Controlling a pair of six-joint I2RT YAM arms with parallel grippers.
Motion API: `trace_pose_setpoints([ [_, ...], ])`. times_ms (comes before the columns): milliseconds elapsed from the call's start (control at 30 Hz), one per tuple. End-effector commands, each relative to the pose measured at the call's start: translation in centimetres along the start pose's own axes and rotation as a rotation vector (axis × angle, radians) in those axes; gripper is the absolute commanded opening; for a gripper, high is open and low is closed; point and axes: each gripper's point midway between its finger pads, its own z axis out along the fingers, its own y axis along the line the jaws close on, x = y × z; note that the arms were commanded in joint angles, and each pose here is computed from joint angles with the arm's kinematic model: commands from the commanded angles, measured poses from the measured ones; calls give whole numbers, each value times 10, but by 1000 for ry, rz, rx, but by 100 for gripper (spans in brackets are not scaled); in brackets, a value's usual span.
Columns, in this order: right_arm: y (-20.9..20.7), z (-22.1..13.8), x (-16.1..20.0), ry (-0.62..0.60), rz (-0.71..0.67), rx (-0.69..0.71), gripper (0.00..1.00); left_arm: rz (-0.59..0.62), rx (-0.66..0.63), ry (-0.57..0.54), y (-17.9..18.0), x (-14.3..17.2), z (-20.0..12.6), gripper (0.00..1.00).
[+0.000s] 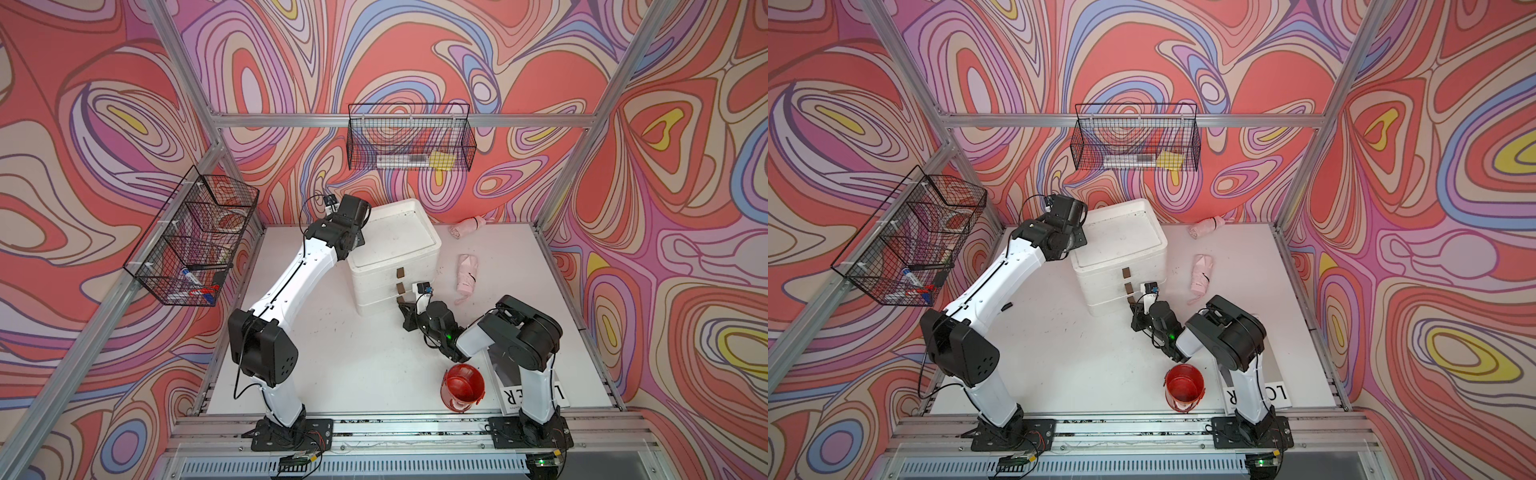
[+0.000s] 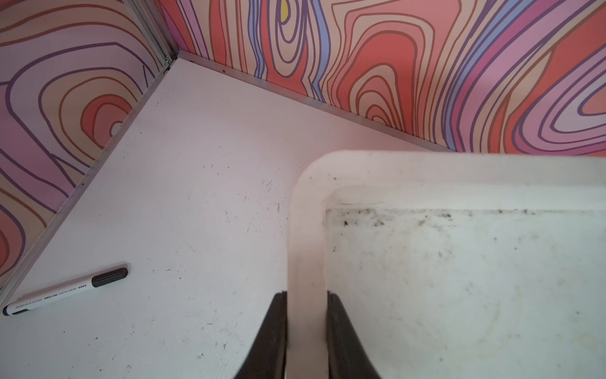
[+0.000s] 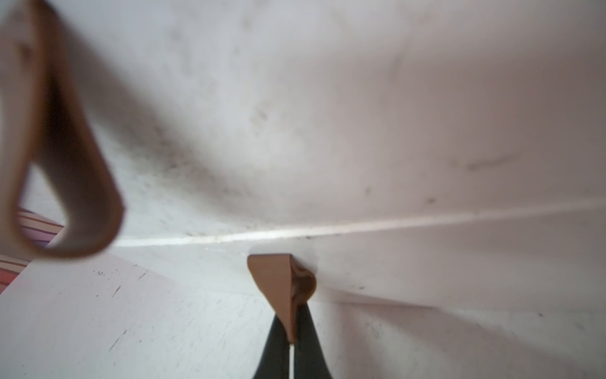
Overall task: Place the umbrella in the drawer by color
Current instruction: Open the drawer in the storage box.
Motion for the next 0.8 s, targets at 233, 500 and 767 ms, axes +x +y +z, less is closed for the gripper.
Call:
trace_pose_setpoints([
  [233,22,-28,-37,74,-52,-3,0,-99,-34,92,19,14,19,1],
  [500,40,-60,-39,319,-102,4,0,-182,-37,60,13,-7,35,0],
  [767,62,-106,-15,552,-160,-49,0,-129,-96,32,9,-14,58,0],
])
